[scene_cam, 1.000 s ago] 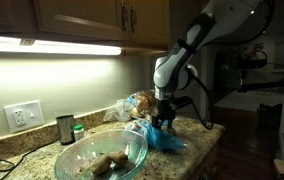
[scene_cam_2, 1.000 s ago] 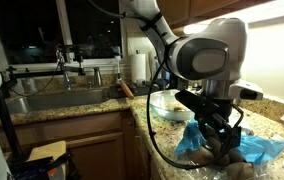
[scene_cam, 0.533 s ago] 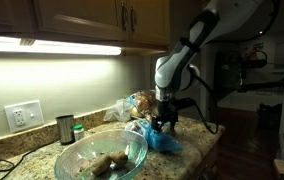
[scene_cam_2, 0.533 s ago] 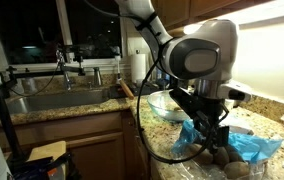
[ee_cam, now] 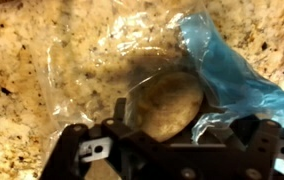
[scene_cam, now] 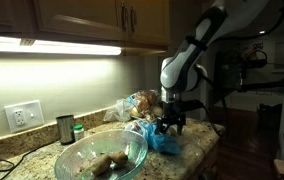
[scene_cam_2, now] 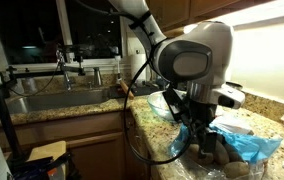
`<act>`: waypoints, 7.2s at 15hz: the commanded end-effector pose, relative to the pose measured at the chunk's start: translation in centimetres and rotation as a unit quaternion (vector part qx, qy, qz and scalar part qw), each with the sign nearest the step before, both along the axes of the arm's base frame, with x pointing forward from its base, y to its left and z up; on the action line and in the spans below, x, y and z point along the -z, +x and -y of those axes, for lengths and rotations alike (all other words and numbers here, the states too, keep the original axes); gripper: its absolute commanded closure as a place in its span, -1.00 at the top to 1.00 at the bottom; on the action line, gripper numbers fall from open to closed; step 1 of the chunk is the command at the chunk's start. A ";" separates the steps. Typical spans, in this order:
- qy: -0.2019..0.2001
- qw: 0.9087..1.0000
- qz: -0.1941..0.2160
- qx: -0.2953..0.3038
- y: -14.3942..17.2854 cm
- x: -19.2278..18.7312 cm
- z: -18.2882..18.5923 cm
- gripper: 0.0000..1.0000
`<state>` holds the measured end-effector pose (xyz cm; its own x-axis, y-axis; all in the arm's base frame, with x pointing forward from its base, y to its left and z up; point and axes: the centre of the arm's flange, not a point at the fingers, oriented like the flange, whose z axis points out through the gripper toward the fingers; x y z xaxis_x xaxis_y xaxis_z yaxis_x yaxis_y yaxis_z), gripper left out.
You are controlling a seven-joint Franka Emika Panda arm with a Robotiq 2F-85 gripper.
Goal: Remove three potatoes from the plastic bag and place them in the glass bowl on the left
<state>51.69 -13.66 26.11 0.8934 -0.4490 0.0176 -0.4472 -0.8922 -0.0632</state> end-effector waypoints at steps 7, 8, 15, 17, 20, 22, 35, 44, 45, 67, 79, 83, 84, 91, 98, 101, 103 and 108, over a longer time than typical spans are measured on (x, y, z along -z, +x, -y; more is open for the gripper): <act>0.009 0.999 0.008 0.048 -2.8 0.3 2.5 1.00; 0.009 0.999 0.009 0.048 -2.8 0.4 2.7 1.00; 0.003 0.999 0.020 0.048 -1.6 1.3 2.6 1.00; 0.004 0.998 0.027 0.052 -1.2 1.2 2.5 1.00; 0.013 0.997 0.033 0.062 -0.7 0.9 2.3 1.00; 0.016 0.997 0.037 0.067 -0.5 1.1 2.3 1.00; 0.004 0.997 0.031 0.072 0.6 3.9 3.1 0.47; 0.009 0.997 0.027 0.065 0.7 3.7 1.9 -0.28; 0.009 0.997 0.028 0.065 0.8 3.6 1.8 -0.28; -0.005 0.998 0.056 0.008 -0.4 -5.2 -0.6 -0.28; -0.036 0.994 0.067 -0.074 0.7 -10.4 -4.4 -0.28; -0.033 0.991 0.076 -0.101 1.5 -11.8 -6.2 -0.28; -0.033 0.991 0.079 -0.106 1.9 -12.1 -6.6 -0.28; -0.023 0.983 0.091 -0.158 4.1 -12.2 -10.0 -0.28; -0.010 0.972 0.086 -0.217 6.1 -9.9 -13.7 -0.28; -0.010 0.968 0.084 -0.235 7.5 -8.8 -14.8 -0.28; -0.009 0.966 0.082 -0.244 8.7 -8.1 -15.4 -0.28; -0.005 0.963 0.081 -0.257 11.4 -6.6 -16.6 -0.28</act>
